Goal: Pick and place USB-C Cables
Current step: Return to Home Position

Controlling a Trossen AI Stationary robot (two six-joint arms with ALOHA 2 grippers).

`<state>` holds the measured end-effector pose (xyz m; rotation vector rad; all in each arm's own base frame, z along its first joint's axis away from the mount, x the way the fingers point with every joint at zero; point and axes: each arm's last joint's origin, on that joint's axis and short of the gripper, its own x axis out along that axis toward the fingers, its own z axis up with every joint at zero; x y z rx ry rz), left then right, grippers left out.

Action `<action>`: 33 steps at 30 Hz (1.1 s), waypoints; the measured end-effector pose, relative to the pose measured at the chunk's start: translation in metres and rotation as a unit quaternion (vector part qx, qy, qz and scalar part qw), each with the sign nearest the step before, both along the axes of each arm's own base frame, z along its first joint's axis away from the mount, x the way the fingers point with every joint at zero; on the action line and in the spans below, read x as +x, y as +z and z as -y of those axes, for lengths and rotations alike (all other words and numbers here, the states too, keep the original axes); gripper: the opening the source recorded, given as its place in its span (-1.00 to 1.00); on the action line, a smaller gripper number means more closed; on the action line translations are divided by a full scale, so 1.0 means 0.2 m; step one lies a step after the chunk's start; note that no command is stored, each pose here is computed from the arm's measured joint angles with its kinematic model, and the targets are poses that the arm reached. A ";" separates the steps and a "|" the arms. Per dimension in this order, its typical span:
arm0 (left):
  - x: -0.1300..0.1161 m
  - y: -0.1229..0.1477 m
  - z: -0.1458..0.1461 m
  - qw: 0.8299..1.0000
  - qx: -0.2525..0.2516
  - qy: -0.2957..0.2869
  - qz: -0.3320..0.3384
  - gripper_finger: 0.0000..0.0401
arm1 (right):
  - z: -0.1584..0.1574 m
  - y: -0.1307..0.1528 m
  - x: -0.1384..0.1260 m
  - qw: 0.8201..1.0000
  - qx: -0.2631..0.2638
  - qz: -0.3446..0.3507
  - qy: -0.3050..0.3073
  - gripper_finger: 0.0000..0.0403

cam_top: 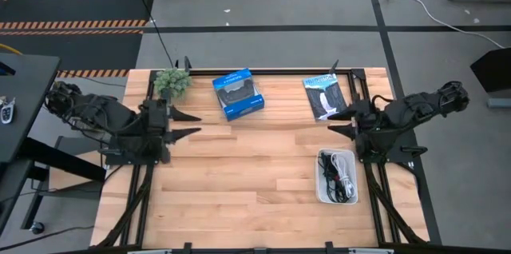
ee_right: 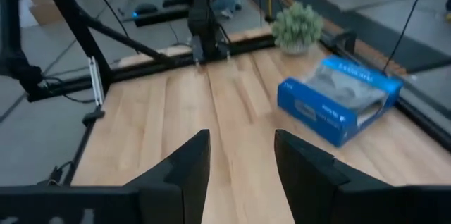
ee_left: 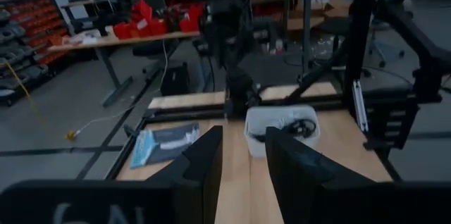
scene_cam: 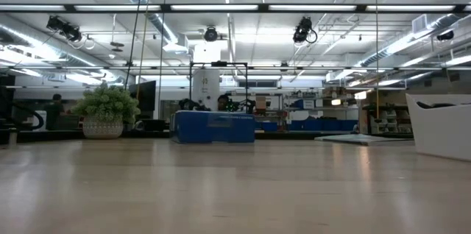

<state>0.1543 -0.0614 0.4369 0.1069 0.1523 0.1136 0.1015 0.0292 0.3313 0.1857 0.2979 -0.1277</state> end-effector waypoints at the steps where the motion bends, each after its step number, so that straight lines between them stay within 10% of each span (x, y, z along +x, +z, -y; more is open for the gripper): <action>1: -0.02 0.00 -0.01 1.000 0.000 0.001 -0.007 -0.42 | 0.00 0.01 0.00 1.000 -0.002 0.006 0.002 -0.18; 14: 0.06 -0.36 0.04 0.997 -0.004 0.007 -0.082 -0.42 | -0.05 -0.23 0.08 0.993 -0.043 0.090 0.064 -0.18; 33: -0.07 -0.70 -0.13 0.988 0.014 0.117 0.099 -0.42 | -0.03 -0.32 0.06 0.975 -0.125 0.178 0.041 -0.18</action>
